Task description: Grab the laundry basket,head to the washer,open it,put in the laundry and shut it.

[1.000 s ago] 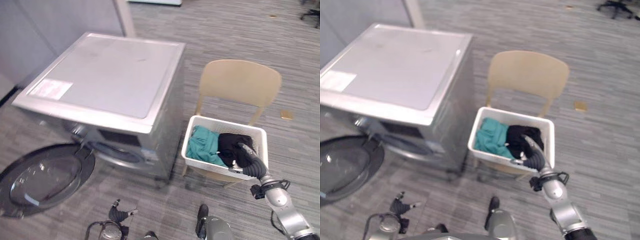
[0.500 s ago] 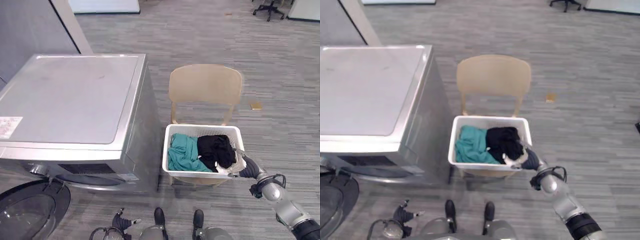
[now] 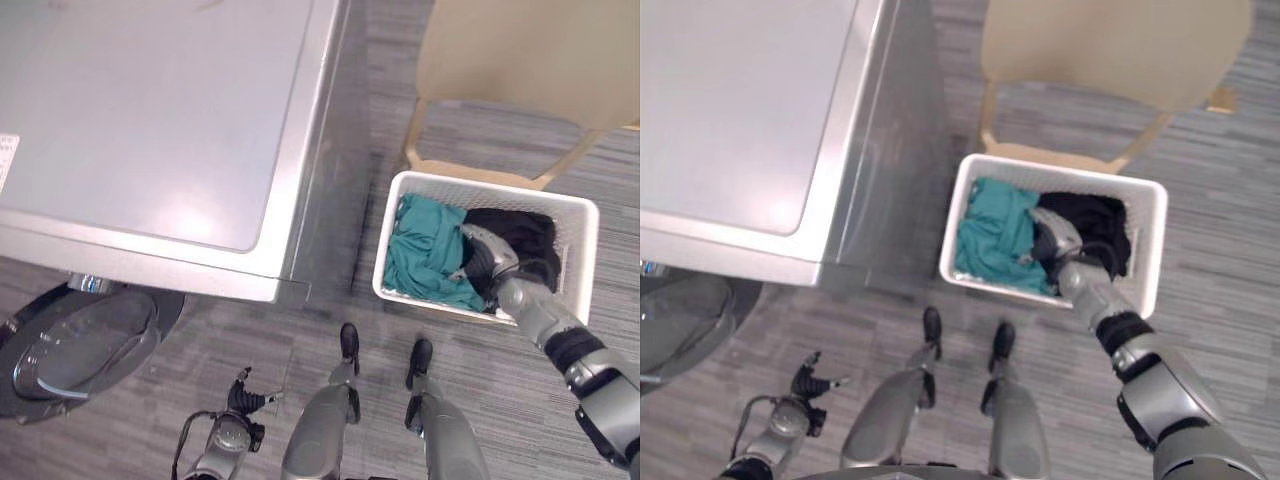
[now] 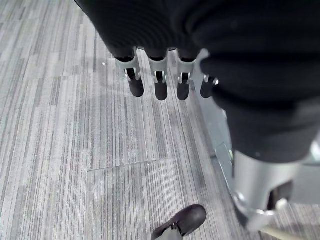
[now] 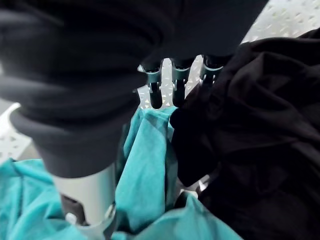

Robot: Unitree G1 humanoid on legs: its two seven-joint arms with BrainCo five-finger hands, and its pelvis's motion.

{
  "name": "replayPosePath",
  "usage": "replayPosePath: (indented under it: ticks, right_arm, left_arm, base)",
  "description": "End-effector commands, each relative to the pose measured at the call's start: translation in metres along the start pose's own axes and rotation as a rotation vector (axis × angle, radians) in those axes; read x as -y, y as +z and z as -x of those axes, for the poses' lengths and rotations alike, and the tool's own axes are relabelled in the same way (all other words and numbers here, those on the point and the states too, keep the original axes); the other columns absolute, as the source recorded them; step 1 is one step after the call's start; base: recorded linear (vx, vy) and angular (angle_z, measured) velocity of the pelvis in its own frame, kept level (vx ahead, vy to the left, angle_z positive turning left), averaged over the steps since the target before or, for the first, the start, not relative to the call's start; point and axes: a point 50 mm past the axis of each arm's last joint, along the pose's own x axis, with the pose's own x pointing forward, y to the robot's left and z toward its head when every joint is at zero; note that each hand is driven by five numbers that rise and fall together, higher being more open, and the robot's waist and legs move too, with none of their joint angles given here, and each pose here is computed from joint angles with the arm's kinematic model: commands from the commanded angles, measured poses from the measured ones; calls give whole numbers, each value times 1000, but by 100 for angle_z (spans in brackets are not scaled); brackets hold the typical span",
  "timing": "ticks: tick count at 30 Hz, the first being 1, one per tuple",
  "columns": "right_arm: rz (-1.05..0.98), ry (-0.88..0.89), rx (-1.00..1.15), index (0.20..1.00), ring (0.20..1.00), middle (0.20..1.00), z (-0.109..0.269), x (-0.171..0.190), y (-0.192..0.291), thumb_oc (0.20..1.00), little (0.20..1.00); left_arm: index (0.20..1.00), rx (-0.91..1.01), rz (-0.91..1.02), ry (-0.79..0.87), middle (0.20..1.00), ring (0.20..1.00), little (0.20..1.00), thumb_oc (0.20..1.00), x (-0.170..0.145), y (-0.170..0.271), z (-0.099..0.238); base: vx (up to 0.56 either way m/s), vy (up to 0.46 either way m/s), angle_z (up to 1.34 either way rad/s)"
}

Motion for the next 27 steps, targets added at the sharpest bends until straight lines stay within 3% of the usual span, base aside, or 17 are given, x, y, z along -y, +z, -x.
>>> replayPosePath:
  ticks: [1, 5, 6, 7, 17, 22, 27]
  right_arm:
    - [71, -70, -5, 1000, 1000, 1000, -12, 19, 5, 1000, 1000]
    - [72, -54, -40, 1000, 1000, 1000, -17, 18, 4, 1000, 1000]
    - [6, -37, -66, 796, 796, 796, -17, 10, 5, 796, 796]
    - [-35, -30, -78, 200, 200, 200, -16, 7, 5, 200, 200]
    - [-457, -64, -15, 200, 200, 200, 4, -10, 18, 200, 200]
    - [-719, -83, 95, 200, 200, 200, 34, -15, 29, 200, 200]
    - [-842, -94, 125, 200, 200, 200, 59, -15, 21, 200, 200]
  left_arm:
    - [1000, 55, 12, 60, 1000, 1000, 1000, 1000, -18, 13, -5]
    - [1000, 91, 17, 61, 1000, 1000, 1000, 1000, -19, 25, -9]
    - [1000, 103, 9, 58, 1000, 1000, 1000, 1000, -18, 30, -10]
    - [1000, 107, 10, 55, 1000, 1000, 1000, 1000, -18, 32, -11]
    - [1000, 84, 15, 31, 1000, 1000, 1000, 1000, -12, 30, -10]
    - [1000, -5, 26, 22, 1000, 1000, 1000, 1000, -9, 5, -2]
    - [1000, -101, 36, 21, 1000, 1000, 1000, 1000, -9, -24, 7]
  base:
    - [-63, -18, 22]
    - [-34, -28, 28]
    - [-8, -31, 23]
    - [-8, -31, 20]
    - [16, -22, 13]
    - [107, 2, -4]
    - [120, 45, -20]
